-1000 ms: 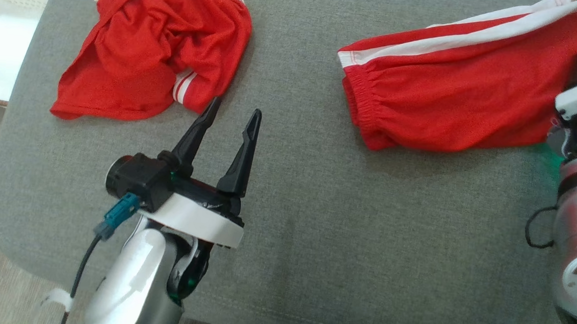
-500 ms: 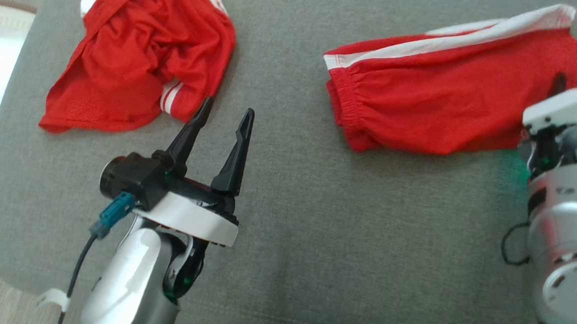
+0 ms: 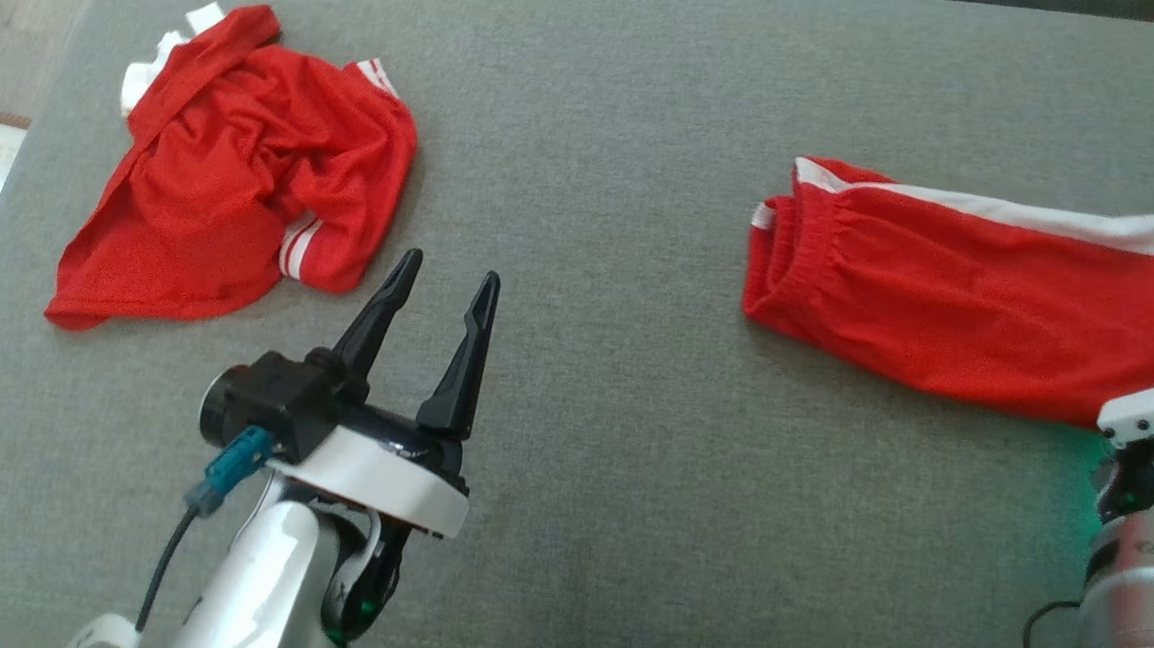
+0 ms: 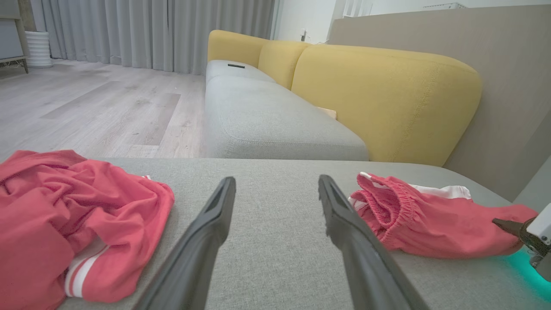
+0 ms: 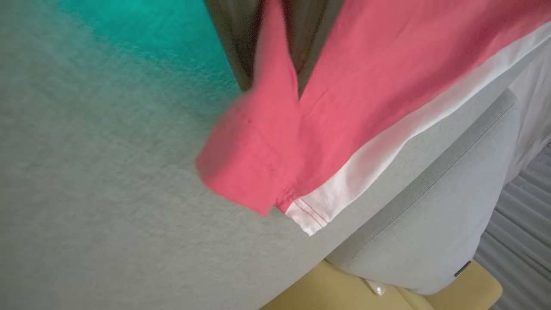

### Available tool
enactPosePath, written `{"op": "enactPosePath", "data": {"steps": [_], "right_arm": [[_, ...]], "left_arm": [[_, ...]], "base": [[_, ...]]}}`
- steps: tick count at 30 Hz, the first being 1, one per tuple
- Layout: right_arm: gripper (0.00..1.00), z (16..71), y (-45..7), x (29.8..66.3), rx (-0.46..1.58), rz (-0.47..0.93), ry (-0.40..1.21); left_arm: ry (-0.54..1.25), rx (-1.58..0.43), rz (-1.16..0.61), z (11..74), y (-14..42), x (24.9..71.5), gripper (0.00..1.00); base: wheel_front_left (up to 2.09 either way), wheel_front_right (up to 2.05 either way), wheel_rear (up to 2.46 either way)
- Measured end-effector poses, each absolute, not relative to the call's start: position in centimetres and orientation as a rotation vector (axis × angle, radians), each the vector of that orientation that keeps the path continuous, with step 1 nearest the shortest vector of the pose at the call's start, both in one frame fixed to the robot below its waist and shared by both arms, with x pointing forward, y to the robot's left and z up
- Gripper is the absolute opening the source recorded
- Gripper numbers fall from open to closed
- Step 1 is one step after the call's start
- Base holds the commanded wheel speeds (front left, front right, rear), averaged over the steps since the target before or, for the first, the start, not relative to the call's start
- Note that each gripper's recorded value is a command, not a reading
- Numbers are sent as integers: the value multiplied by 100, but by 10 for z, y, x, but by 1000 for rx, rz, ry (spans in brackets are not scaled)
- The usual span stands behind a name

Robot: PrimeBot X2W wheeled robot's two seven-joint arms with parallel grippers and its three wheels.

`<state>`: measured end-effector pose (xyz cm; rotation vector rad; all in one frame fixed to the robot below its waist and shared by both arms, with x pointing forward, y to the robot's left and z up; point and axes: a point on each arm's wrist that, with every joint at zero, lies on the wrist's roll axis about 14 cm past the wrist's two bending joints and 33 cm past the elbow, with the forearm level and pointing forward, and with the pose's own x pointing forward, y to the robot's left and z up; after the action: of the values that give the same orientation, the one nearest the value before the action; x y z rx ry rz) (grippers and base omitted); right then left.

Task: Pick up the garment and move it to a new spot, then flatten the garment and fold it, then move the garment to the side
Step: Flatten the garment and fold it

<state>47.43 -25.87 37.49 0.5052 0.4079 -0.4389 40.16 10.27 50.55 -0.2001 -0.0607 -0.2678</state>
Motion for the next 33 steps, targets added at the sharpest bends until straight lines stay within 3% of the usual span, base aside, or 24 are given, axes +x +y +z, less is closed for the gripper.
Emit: {"op": "enactPosePath", "data": {"steps": [8,16,23,33], "right_arm": [[0,396,-258,481,502,-425,337],[0,445,-175,525,521,-163,261],[0,474,-121,536,519,15,220],[0,446,-70,486,506,206,256]], "left_arm": [[-59,-202,-268,505,102,397,100],[-67,-191,-250,509,110,387,100],[-75,-187,-223,511,120,379,100],[-83,-187,-186,513,132,371,100]], "base": [[0,0,0],[0,0,0],[0,0,0],[0,0,0]]}}
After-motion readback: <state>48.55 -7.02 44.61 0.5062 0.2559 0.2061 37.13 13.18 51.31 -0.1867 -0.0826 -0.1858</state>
